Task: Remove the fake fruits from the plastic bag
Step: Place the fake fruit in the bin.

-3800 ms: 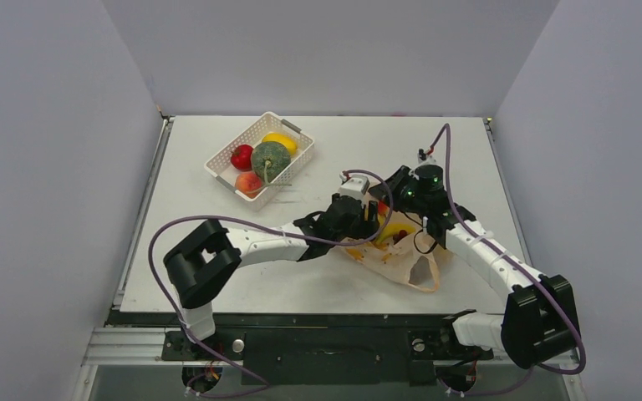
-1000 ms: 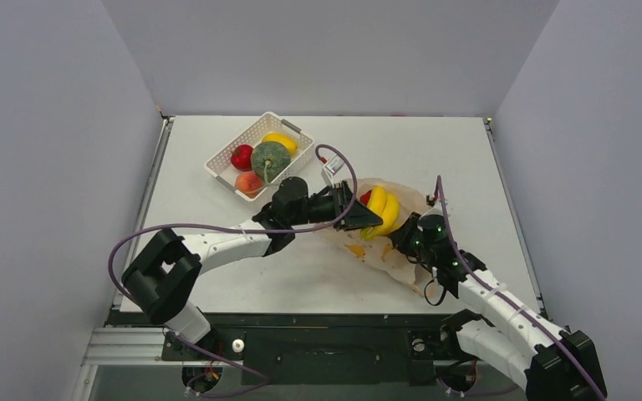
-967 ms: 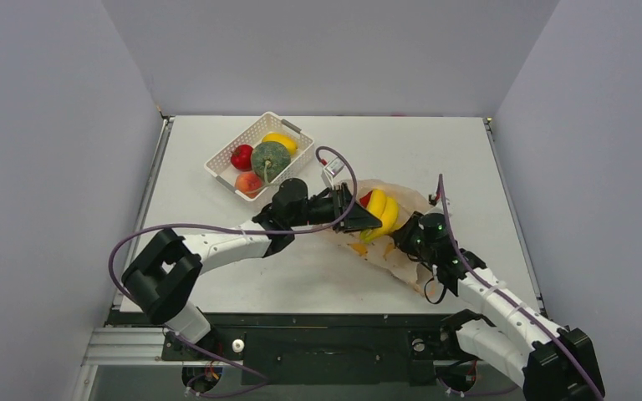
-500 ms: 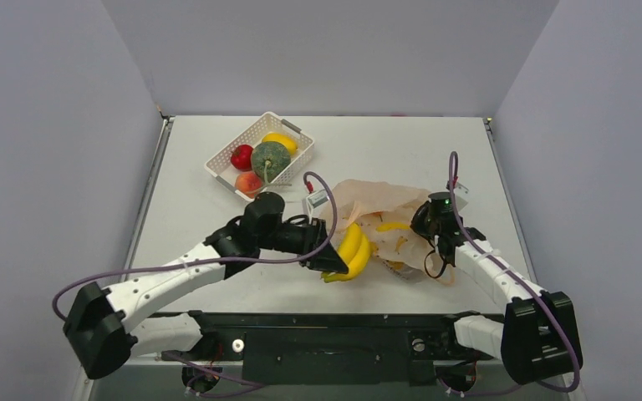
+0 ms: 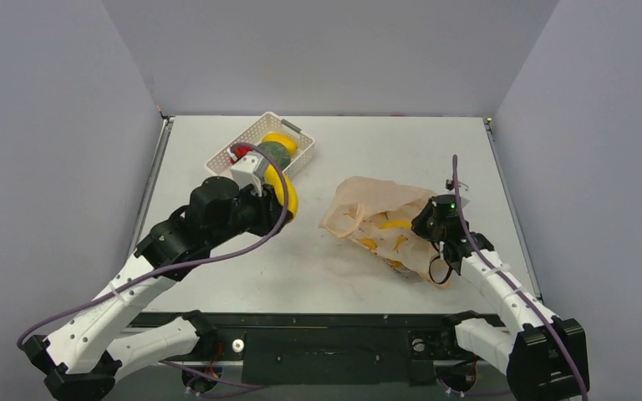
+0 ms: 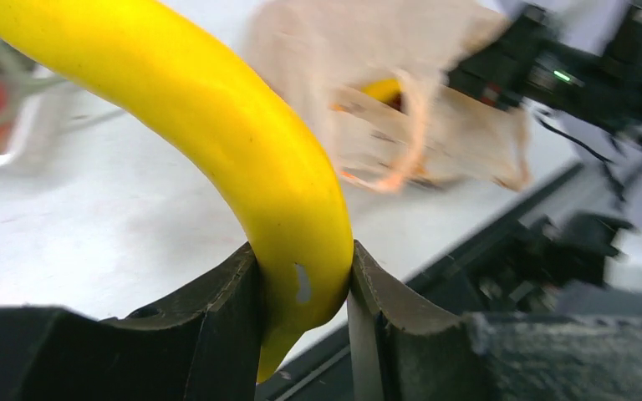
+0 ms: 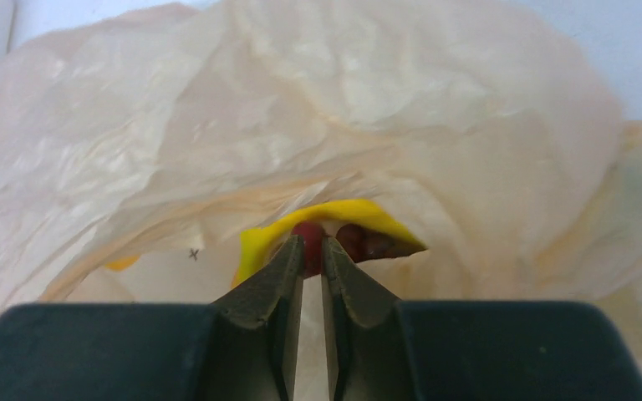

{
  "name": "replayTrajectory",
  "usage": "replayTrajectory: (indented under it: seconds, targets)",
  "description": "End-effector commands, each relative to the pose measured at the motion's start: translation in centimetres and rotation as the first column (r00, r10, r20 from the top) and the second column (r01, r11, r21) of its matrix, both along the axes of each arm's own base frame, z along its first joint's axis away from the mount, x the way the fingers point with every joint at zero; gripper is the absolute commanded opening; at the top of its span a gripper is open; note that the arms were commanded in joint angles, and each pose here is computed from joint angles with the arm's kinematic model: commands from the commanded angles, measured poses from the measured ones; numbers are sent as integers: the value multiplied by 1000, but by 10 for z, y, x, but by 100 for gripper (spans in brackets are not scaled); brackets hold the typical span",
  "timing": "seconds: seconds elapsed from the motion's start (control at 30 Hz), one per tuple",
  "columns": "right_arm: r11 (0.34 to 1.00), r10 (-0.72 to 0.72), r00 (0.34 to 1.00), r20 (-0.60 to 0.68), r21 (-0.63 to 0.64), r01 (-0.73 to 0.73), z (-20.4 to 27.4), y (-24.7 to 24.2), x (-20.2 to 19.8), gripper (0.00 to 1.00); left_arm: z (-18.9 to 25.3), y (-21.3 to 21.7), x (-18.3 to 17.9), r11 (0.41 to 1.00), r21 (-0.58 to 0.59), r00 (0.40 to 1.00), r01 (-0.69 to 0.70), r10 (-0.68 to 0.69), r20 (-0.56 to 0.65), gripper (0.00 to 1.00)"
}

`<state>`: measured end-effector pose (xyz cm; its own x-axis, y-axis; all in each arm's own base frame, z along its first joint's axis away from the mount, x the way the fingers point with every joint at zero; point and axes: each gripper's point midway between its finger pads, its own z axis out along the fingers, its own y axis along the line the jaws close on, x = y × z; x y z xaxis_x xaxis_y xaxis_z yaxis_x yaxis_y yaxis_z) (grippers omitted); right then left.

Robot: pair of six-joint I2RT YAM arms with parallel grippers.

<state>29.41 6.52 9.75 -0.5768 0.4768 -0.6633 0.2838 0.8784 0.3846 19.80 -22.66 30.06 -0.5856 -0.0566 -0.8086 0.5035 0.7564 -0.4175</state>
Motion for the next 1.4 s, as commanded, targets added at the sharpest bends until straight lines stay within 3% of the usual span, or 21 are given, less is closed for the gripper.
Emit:
replayTrajectory:
  seconds: [0.0, 0.1, 0.27, 0.4, 0.7, 1.03, 1.07, 1.17, 1.37]
  targets:
    - [995, 94, 995, 28, -47, -93, 16, 19, -6, 11, 9, 54, 62, 930, 133, 932, -342, 317, 178, 0]
    - [990, 130, 990, 48, -60, -127, 23, 30, -9, 11, 14, 64, 96, 913, 72, 906, -401, 384, 177, 0]
    - [987, 150, 987, 60, -63, -146, 26, 39, -13, 11, 10, 65, 167, 884, -107, 886, -455, 462, 47, 0]
    - [986, 157, 986, 59, -66, -153, 26, 40, -14, 11, 7, 67, 224, 844, -176, 858, -507, 513, -11, 0]
    - [985, 164, 984, 74, -74, -158, 35, 39, -18, 12, -37, 56, 334, 733, -171, 753, -658, 647, -120, 0]
    - [984, 164, 984, 75, -89, -157, 40, 37, -20, 12, -98, 27, 410, 738, -110, 744, -665, 643, -181, 0]
    - [984, 162, 984, 72, -91, -155, 39, 36, -21, 12, -97, 26, 412, 741, -105, 745, -663, 642, -180, 2]
    - [984, 162, 984, 70, -93, -155, 38, 35, -22, 12, -121, 27, 414, 741, -50, 733, -670, 650, -201, 22]
    - [984, 162, 984, 72, -89, -155, 38, 36, -21, 12, -130, 43, 404, 718, 32, 705, -695, 690, -167, 39]
